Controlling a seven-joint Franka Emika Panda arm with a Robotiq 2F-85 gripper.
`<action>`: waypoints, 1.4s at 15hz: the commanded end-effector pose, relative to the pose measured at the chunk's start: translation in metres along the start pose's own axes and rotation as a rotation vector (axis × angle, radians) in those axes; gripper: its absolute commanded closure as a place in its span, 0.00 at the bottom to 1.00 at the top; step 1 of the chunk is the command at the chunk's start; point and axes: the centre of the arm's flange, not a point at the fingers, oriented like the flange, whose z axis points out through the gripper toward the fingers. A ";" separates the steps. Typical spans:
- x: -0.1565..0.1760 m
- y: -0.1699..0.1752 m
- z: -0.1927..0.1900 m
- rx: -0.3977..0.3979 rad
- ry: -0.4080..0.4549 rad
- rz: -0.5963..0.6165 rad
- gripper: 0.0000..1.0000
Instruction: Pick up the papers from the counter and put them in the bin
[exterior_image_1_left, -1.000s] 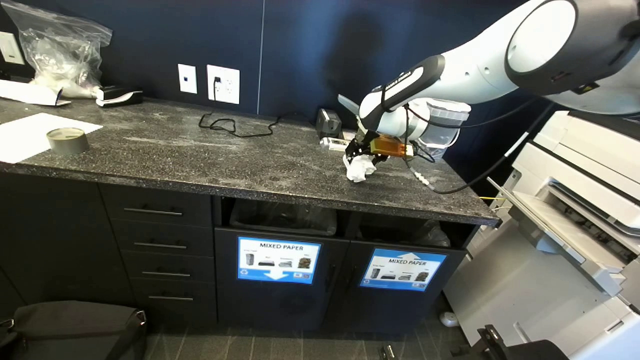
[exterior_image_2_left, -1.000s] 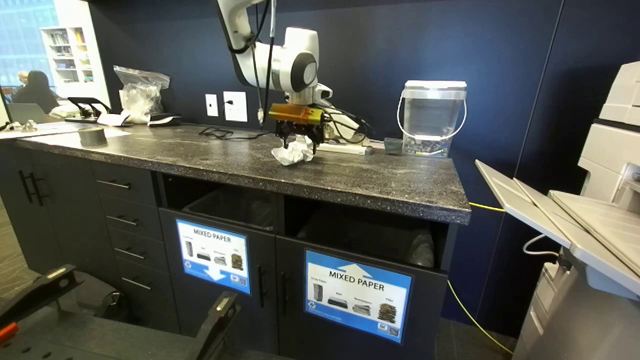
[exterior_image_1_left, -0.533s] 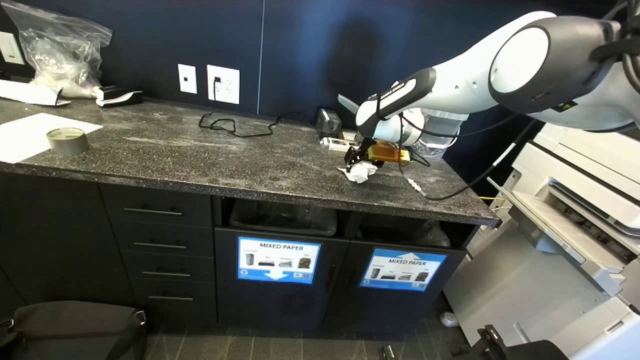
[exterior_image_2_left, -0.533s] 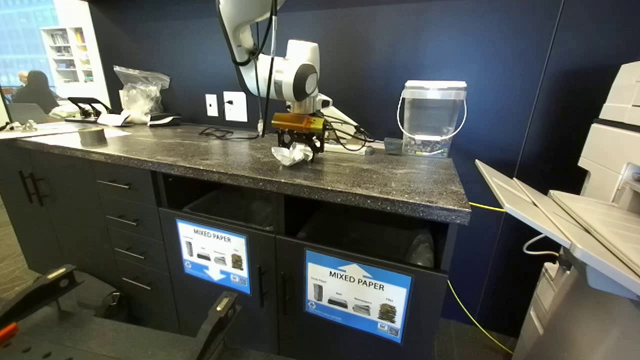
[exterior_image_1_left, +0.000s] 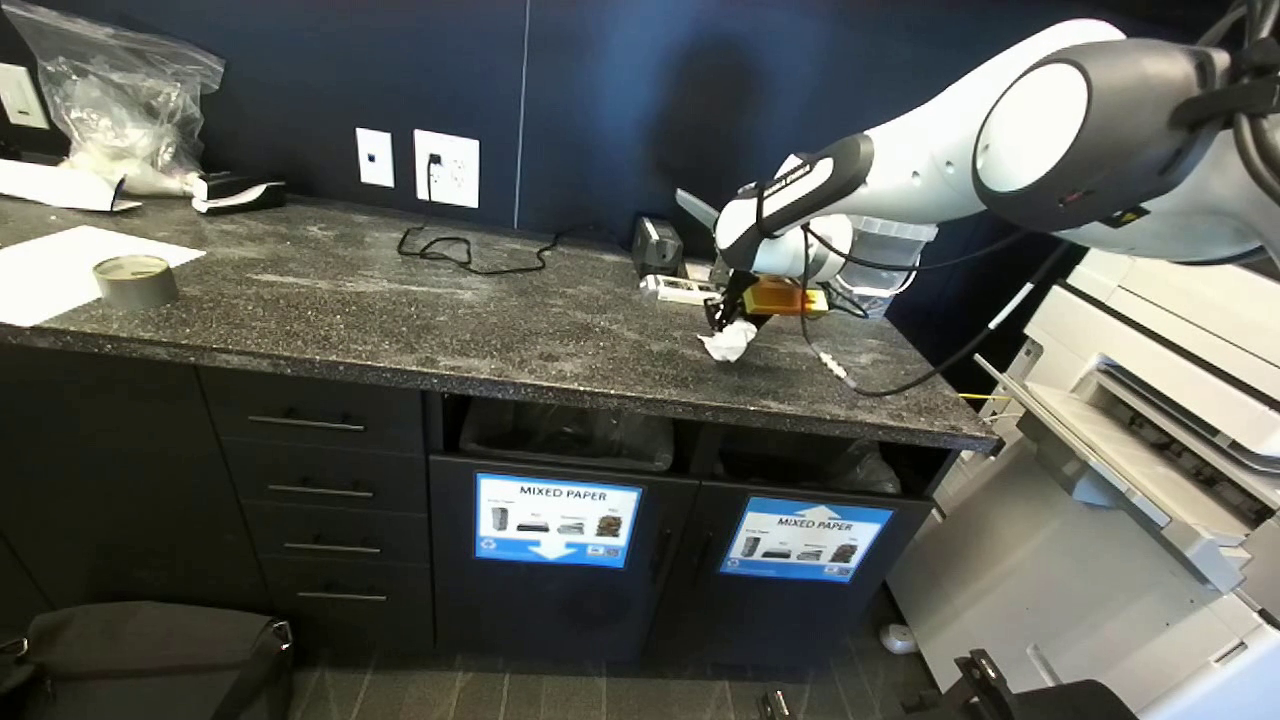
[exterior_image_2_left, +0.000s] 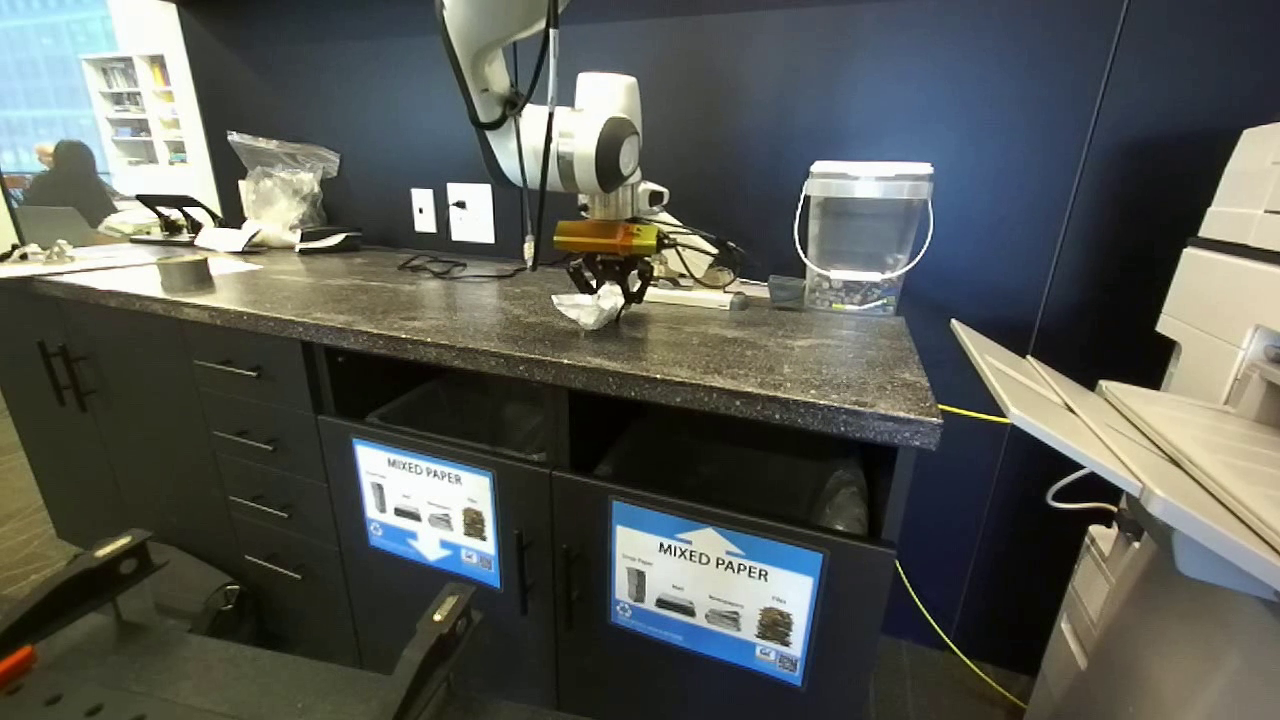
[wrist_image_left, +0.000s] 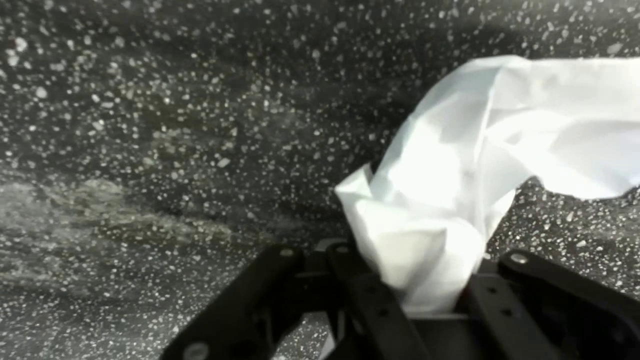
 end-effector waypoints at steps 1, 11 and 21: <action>-0.004 0.001 -0.005 -0.040 -0.036 -0.049 0.92; -0.077 0.032 -0.029 -0.101 -0.108 -0.007 0.88; -0.193 0.050 -0.056 -0.155 -0.101 0.151 0.88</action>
